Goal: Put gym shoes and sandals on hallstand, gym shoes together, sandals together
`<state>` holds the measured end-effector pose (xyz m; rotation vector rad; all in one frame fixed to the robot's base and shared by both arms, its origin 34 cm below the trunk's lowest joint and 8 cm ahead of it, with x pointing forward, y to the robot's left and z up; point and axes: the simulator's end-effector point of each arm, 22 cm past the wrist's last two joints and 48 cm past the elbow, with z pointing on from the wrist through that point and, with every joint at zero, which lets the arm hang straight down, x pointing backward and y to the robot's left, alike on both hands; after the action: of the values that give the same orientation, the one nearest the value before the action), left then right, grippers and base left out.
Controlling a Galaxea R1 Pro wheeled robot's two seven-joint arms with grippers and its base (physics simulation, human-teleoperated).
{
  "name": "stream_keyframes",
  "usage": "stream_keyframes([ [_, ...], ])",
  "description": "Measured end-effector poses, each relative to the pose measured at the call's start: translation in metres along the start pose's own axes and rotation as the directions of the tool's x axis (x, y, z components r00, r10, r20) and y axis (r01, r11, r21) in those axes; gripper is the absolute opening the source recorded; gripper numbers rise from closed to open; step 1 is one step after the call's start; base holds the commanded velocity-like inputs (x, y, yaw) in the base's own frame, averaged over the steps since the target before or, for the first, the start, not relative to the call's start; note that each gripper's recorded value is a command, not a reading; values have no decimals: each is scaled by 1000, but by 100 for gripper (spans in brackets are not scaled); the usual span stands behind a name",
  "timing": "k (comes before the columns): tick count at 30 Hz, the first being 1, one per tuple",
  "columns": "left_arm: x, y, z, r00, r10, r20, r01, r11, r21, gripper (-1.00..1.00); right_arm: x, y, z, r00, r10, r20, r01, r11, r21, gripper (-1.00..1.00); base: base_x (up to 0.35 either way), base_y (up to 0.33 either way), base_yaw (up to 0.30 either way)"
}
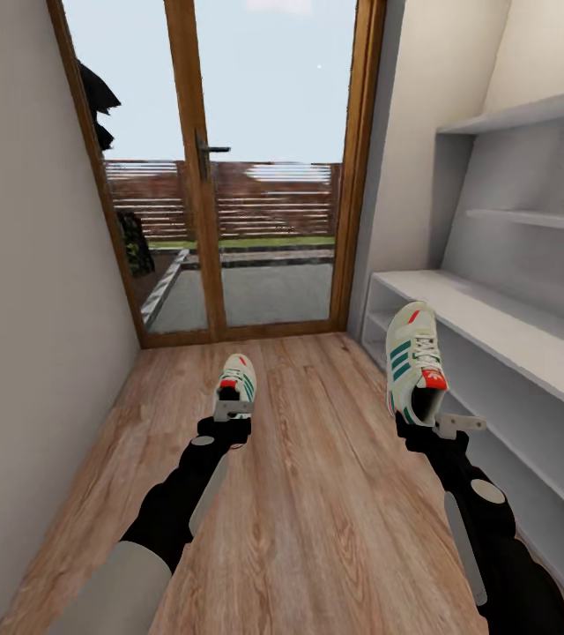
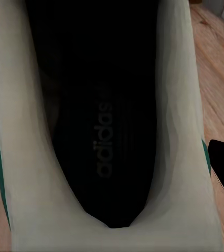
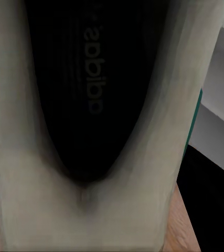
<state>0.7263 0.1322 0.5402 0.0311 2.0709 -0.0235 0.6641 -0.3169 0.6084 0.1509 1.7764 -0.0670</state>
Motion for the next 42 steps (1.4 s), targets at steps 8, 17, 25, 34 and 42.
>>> stream_keyframes([
  [8, -5, 0, -3, 1000, 0, 9, 0, 1000, 1, -100, -5, 0, -2, 1000, 1, 8, -1, 1000, -1, -100, 302, 109, -240],
  [17, -10, -1, -6, 1000, 1, 18, -1, 1000, 1, -100, -10, 0, -4, 1000, 2, 17, -2, 1000, -1, -100, 267, 2, -240],
  [25, -14, -1, -9, 1000, 2, 26, -2, 1000, 1, -100, -14, 0, -5, 1000, 3, 25, -3, 1000, -2, -100, 76, 0, -240],
  [34, -17, 0, -11, 1000, 3, 31, -3, 1000, -3, -100, -19, 1, -8, 999, 7, 35, -7, 1000, -5, -100, 2, 0, -240],
  [42, -21, 1, -14, 999, 6, 37, -6, 1000, -5, -100, -24, 1, -10, 999, 7, 44, -7, 1000, -6, -100, 0, 0, -240],
])
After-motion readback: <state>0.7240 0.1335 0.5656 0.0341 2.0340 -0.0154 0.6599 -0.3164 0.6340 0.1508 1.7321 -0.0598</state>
